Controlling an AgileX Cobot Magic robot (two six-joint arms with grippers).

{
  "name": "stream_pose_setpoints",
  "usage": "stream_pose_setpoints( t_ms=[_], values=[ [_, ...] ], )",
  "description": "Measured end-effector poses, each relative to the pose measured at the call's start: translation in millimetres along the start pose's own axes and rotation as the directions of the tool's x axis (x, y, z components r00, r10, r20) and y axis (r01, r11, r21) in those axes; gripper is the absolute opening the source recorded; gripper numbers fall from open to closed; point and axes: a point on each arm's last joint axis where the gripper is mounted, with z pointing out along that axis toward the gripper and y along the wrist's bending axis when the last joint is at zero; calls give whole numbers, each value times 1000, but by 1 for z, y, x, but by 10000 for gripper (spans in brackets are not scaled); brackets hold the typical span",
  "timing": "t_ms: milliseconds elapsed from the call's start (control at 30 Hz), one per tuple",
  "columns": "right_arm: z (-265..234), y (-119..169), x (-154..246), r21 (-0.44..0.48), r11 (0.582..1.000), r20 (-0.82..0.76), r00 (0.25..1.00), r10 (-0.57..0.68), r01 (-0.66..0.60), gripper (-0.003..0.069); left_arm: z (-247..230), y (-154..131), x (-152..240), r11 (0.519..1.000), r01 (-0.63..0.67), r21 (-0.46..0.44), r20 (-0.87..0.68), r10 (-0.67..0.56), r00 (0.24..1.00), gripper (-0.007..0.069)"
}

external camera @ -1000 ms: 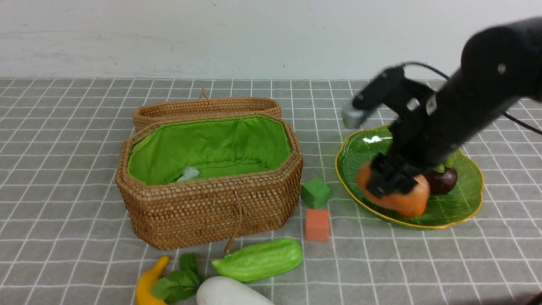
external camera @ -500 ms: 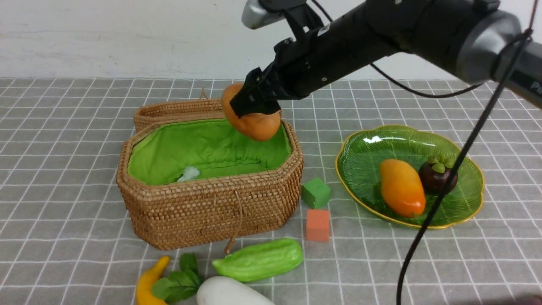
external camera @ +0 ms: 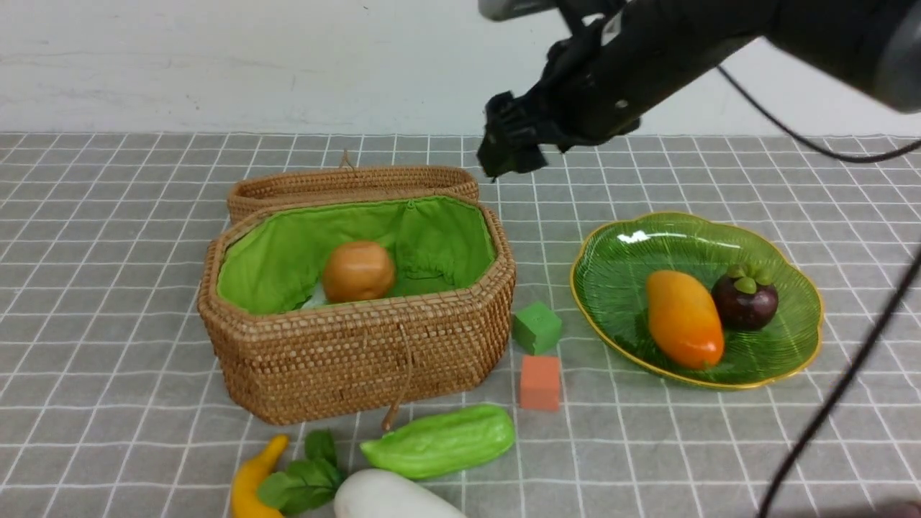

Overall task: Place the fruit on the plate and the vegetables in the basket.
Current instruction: Grab an eggplant with your right arm and place it in the basket on the left.

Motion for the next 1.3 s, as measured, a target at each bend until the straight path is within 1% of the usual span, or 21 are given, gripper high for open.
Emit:
stream_pose_setpoints(
  t_ms=[33,100,133,200,233,267,300,367,400,467,500,567,600,633,700,767,833,900,1167,1233,1300],
  values=[
    [-25,-2,9,32,999,-12,1000,19,-19,643,0,0,0,1000,0,0,0,0,1000,239],
    [-49,-7,25,76,992,-36,994,108,-105,636,0,0,0,1000,0,0,0,0,1000,239],
    [-63,-11,38,108,981,-55,984,167,-160,633,0,0,0,1000,0,0,0,0,1000,239],
    [-82,-21,63,176,941,-72,950,304,-288,631,0,0,0,1000,0,0,0,0,1000,239],
    [-85,-24,65,182,936,-70,946,318,-301,631,0,0,0,1000,0,0,0,0,1000,239],
    [-92,-29,80,221,898,-68,912,404,-381,630,0,0,0,1000,0,0,0,0,1000,239],
    [-99,-35,97,256,848,-60,868,494,-464,629,0,0,0,1000,0,0,0,0,1000,239],
    [-106,-43,140,323,720,-47,750,660,-614,624,0,0,0,1000,0,0,0,0,1000,239],
    [-106,-45,147,335,687,-37,720,693,-645,622,0,0,0,1000,0,0,0,0,1000,239],
    [-99,-47,186,386,552,-32,587,809,-739,621,0,0,0,1000,0,0,0,0,1000,239],
    [-98,-47,189,390,542,-33,577,816,-745,620,0,0,0,1000,0,0,0,0,1000,239],
    [-83,-43,224,435,437,-54,462,885,-787,617,0,0,0,1000,0,0,0,0,1000,239],
    [-82,-43,226,433,429,-53,453,890,-793,617,0,0,0,1000,0,0,0,0,1000,239],
    [-71,-40,245,450,381,-71,393,917,-808,615,0,0,0,1000,0,0,0,0,1000,239],
    [-65,-38,252,446,357,-75,363,929,-821,613,0,0,0,1000,0,0,0,0,1000,239],
    [-52,-37,265,451,311,-89,304,948,-837,613,0,0,0,1000,0,0,0,0,1000,239],
    [-44,-37,270,459,287,-95,275,957,-841,613,0,0,0,1000,0,0,0,0,1000,239],
    [-36,-39,273,470,276,-99,261,960,-838,611,0,0,0,1000,0,0,0,0,1000,239],
    [-2,-51,284,501,264,-87,255,963,-824,568,0,0,0,1000,0,0,0,0,1000,239],
    [3,-52,287,515,275,-103,260,960,-812,552,0,0,0,1000,0,0,0,0,1000,239],
    [6,-53,289,523,306,-130,280,951,-795,521,0,0,0,1000,0,0,0,0,1000,239]
  ],
)
